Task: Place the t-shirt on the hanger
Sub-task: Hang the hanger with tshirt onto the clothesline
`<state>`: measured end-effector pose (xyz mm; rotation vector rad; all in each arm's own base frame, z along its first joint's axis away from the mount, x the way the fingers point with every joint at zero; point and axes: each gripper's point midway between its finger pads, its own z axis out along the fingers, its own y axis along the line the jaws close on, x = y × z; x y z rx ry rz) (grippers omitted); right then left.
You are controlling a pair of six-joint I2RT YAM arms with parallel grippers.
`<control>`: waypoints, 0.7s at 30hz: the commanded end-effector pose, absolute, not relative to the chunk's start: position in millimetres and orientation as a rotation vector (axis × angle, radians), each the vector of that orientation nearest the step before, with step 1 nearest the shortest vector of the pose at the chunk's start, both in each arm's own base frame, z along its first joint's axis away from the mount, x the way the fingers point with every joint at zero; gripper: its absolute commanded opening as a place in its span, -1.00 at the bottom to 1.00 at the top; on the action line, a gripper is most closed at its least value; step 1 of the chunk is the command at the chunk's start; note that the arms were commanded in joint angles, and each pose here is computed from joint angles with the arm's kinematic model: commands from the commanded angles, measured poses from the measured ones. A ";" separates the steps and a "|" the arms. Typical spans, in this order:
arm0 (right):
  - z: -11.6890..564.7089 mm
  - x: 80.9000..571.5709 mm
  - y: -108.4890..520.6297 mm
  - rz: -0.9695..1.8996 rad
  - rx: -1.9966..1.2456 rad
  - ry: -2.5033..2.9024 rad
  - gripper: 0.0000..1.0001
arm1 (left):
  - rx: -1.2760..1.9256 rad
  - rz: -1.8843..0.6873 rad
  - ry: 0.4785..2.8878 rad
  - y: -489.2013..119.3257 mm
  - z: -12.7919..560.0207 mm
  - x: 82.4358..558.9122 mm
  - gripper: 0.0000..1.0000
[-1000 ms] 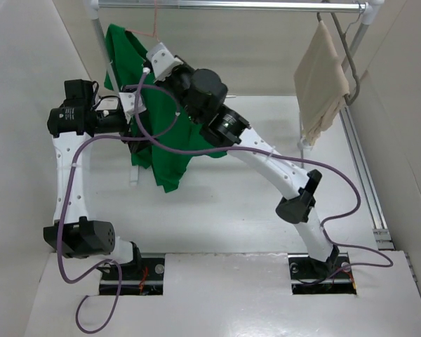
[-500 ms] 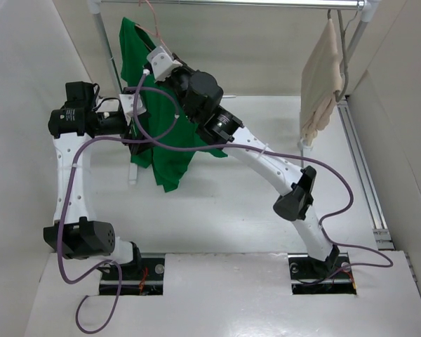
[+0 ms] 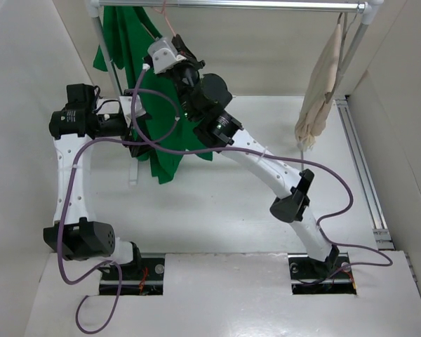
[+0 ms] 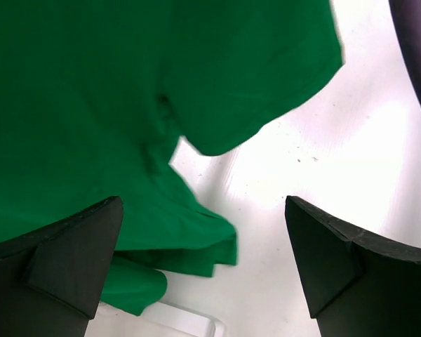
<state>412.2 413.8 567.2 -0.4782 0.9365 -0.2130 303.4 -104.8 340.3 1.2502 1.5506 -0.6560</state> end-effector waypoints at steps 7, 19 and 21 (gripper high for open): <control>550.9 450.6 396.4 -0.279 -0.405 0.942 -1.00 | 1.250 -0.696 1.516 -111.0 342.1 286.5 1.00; 559.8 402.9 410.8 -0.192 -0.504 0.937 -0.06 | 1.244 -0.722 1.510 -113.3 338.1 283.7 1.00; 566.6 387.1 414.7 -0.161 -0.529 0.915 0.87 | 1.244 -0.722 1.510 -113.3 338.1 283.7 1.00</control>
